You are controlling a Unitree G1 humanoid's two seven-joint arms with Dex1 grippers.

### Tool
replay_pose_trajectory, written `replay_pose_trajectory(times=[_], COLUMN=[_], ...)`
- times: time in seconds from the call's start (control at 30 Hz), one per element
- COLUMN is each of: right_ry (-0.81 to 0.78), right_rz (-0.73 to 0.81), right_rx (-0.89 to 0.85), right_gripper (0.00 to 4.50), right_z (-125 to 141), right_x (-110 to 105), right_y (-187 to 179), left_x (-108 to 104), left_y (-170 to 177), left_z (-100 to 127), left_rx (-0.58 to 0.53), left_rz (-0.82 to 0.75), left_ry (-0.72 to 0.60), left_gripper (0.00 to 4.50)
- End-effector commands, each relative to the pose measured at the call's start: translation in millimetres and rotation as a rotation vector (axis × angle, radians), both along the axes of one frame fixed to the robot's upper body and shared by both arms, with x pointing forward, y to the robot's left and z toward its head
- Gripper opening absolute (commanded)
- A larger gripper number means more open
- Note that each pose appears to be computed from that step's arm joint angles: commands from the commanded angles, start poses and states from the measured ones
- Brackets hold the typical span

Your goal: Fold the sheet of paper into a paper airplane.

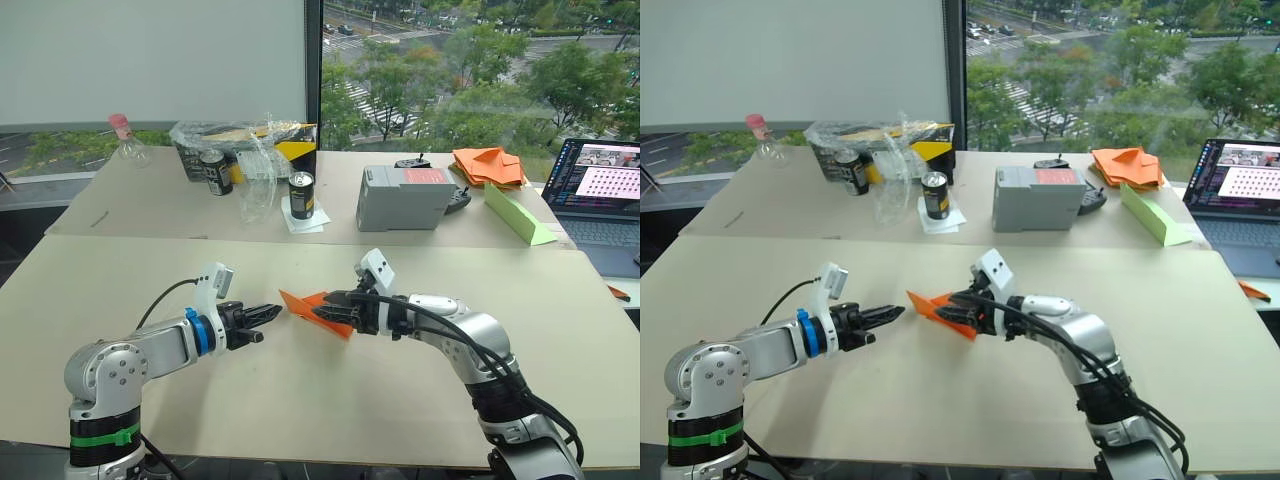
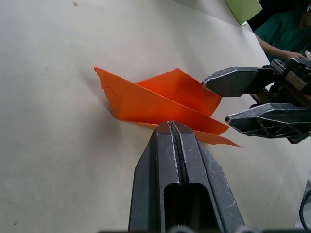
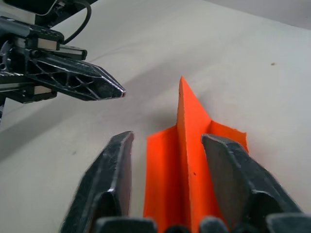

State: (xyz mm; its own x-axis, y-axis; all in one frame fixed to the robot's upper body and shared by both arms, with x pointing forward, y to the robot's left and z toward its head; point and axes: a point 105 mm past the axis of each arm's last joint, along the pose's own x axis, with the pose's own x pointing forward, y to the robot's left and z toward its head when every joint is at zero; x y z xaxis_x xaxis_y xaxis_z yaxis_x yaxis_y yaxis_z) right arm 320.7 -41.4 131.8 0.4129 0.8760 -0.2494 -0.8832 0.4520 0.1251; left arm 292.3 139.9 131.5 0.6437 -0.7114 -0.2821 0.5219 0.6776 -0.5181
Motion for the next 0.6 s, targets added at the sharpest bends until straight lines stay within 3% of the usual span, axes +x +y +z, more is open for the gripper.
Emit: replay_pose_trajectory(times=[0.03, 0.6], right_ry=[-0.054, -0.084], right_rz=[0.002, 0.004], right_rx=[-0.011, -0.089], right_gripper=[1.44, 1.44], right_z=[6, -6], right_x=[3, 6], right_y=[3, 6], left_x=[-1, 0], left_y=[-3, -2], left_z=[11, 12], left_rx=[-0.014, -0.017], left_rz=[-0.009, 0.005], left_ry=[-0.051, -0.054], left_gripper=[0.0, 0.0])
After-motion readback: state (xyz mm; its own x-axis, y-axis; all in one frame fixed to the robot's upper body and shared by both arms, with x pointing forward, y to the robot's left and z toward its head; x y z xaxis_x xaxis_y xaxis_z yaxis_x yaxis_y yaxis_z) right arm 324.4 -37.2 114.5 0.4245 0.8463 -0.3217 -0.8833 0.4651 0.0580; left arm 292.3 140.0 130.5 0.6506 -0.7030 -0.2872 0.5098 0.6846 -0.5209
